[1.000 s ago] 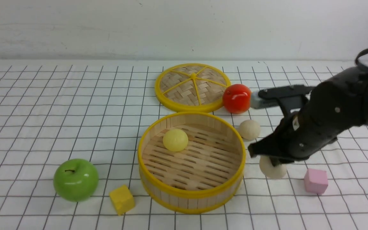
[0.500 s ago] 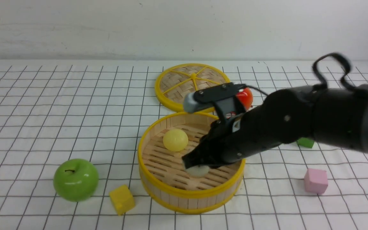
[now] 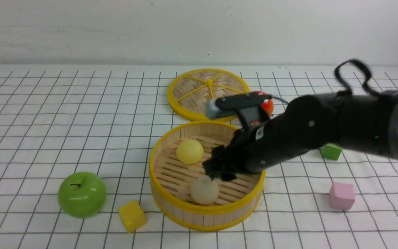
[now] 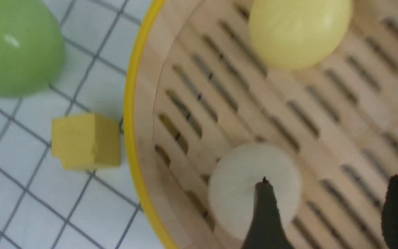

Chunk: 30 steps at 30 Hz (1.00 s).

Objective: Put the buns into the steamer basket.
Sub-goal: Use the right arm to grab a steamed stuffed bun

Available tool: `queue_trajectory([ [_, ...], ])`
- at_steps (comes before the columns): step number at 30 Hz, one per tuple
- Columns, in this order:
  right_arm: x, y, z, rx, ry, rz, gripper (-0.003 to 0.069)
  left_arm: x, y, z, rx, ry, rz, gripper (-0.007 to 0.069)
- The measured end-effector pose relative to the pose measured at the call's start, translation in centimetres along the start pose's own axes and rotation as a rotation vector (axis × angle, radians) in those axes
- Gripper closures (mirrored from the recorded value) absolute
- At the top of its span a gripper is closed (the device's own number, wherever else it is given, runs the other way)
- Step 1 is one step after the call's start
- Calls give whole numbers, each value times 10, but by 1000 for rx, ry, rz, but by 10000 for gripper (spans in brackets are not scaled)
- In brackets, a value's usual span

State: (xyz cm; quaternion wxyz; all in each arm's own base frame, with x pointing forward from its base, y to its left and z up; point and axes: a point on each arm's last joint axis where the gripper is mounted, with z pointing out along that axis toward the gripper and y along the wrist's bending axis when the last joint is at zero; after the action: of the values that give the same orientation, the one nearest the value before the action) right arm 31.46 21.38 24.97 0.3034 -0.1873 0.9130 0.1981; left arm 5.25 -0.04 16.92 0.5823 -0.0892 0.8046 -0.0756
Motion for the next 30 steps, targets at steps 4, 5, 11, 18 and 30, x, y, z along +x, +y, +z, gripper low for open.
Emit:
queue_trajectory([
  [4, -33, -29, -34, 48, -130, 49, 197, 0, 0, 0, 0, 0, 0, 492],
  [5, -40, -38, -40, 68, -154, 59, 201, 0, 0, 0, 0, 0, 0, 491],
  [11, -67, -105, -34, 182, -190, 146, 284, 0, 0, 0, 0, 0, 0, 483],
  [18, -57, -134, 36, 194, -57, 188, 306, 0, 0, 0, 0, 0, 0, 479],
  [30, -37, -151, 78, 211, 21, 208, 494, 0, 0, 0, 0, 0, 0, 466],
])
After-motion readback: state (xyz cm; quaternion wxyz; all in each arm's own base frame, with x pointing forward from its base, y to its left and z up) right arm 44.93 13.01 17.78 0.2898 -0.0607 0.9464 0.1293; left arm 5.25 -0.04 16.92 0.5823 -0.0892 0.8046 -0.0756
